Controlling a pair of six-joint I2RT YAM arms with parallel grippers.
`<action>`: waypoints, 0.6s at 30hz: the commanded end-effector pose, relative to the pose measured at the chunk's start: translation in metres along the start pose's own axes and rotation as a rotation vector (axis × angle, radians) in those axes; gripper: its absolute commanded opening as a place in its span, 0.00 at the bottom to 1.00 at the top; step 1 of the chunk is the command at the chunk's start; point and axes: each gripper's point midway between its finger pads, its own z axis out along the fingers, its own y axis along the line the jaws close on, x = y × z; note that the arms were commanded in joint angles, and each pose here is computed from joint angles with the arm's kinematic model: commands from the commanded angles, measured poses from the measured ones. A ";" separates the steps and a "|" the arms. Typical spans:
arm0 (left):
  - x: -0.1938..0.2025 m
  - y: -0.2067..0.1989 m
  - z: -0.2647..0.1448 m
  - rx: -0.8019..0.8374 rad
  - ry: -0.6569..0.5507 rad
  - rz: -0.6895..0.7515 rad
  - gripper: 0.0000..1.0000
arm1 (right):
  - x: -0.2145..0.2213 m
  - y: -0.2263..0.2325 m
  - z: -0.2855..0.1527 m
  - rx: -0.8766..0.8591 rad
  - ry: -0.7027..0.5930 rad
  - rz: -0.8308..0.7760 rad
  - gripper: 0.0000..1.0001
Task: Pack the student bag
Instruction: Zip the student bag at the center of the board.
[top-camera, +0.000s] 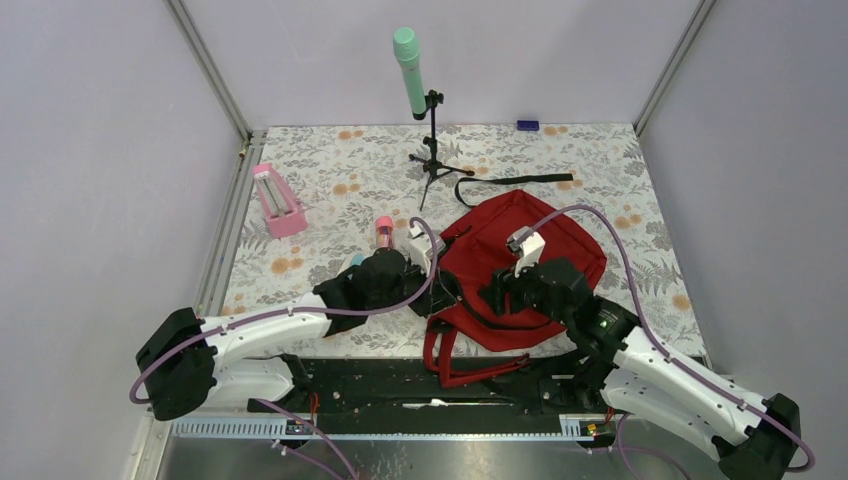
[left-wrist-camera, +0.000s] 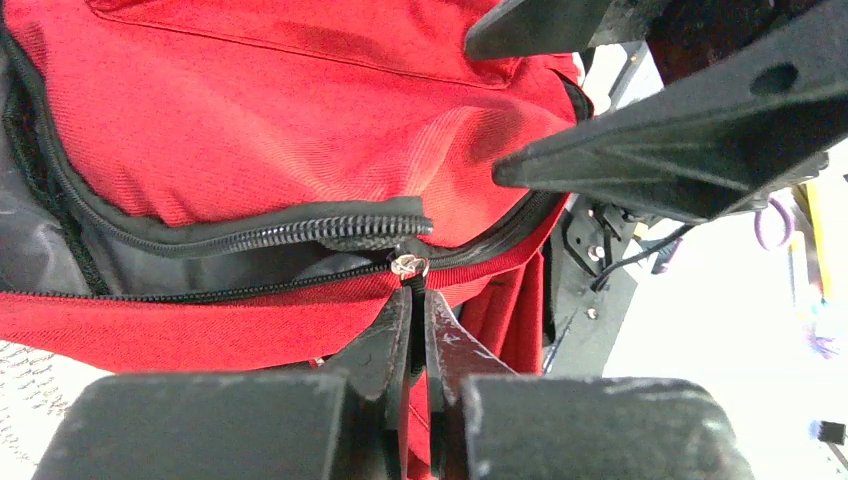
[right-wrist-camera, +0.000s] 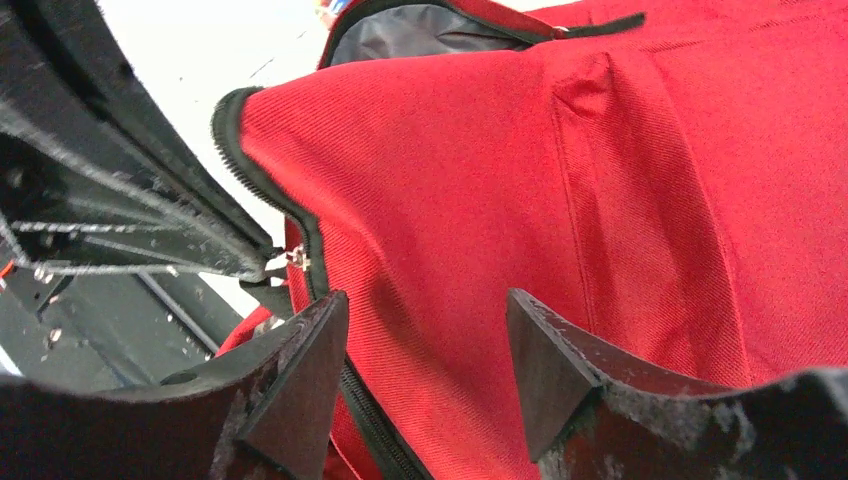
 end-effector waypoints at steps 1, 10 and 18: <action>-0.020 -0.030 -0.008 0.120 0.036 -0.023 0.00 | -0.026 0.027 -0.017 -0.118 -0.050 -0.132 0.67; -0.030 -0.038 -0.019 0.143 0.032 -0.076 0.00 | -0.028 0.062 -0.020 -0.164 -0.045 -0.268 0.68; -0.042 -0.041 -0.027 0.142 -0.015 -0.088 0.00 | 0.000 0.068 0.000 -0.110 0.044 -0.399 0.67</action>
